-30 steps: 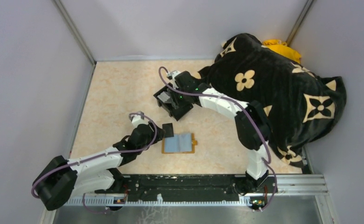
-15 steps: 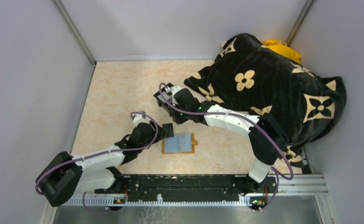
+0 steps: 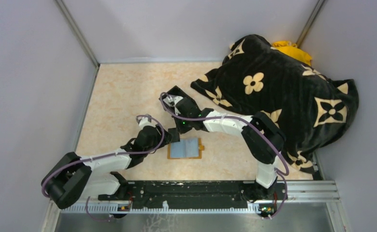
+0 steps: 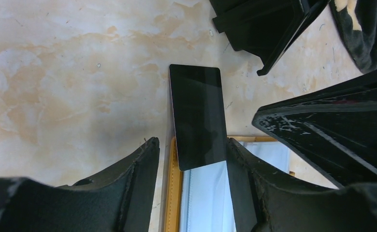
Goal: Put the credit cards into the card holder
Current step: Pick up the credit card from the center of the board, then insert the credit card into the card holder.
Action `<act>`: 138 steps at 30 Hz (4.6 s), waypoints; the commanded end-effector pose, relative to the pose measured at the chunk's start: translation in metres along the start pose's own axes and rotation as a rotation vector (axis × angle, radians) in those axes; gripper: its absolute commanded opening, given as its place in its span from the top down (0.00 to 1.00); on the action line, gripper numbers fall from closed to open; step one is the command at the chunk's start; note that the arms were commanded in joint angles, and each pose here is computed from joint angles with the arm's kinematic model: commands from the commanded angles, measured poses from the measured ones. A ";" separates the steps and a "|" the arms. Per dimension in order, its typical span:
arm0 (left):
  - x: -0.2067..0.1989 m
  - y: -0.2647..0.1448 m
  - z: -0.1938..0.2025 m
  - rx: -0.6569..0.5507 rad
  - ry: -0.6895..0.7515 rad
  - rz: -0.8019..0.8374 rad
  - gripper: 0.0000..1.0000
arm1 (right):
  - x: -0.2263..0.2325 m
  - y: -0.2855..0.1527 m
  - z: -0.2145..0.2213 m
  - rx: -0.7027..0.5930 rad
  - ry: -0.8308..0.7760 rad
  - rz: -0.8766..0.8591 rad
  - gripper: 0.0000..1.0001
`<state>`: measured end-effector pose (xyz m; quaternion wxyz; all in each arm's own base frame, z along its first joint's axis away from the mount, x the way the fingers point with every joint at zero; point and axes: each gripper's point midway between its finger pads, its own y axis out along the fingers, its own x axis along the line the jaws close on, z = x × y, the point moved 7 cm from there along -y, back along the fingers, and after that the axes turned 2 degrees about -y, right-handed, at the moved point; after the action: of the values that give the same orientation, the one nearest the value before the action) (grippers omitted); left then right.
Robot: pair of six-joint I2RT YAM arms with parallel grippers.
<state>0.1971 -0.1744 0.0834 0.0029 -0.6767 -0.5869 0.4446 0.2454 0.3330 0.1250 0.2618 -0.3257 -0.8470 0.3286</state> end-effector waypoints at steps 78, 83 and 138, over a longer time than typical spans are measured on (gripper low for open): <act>-0.002 -0.005 -0.013 -0.064 -0.010 0.171 1.00 | -0.014 0.016 0.031 0.015 0.085 0.032 0.85; -0.005 -0.015 -0.016 -0.054 -0.019 0.190 1.00 | -0.014 0.008 0.027 -0.009 0.083 0.039 0.83; -0.016 -0.032 0.039 0.123 -0.143 0.386 1.00 | -0.028 -0.037 0.083 -0.024 0.163 0.062 0.83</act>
<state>0.1482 -0.1949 0.0811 -0.0675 -0.7250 -0.4268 0.5363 0.1925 0.2544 0.0892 0.3131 -0.3842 -0.8081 0.3184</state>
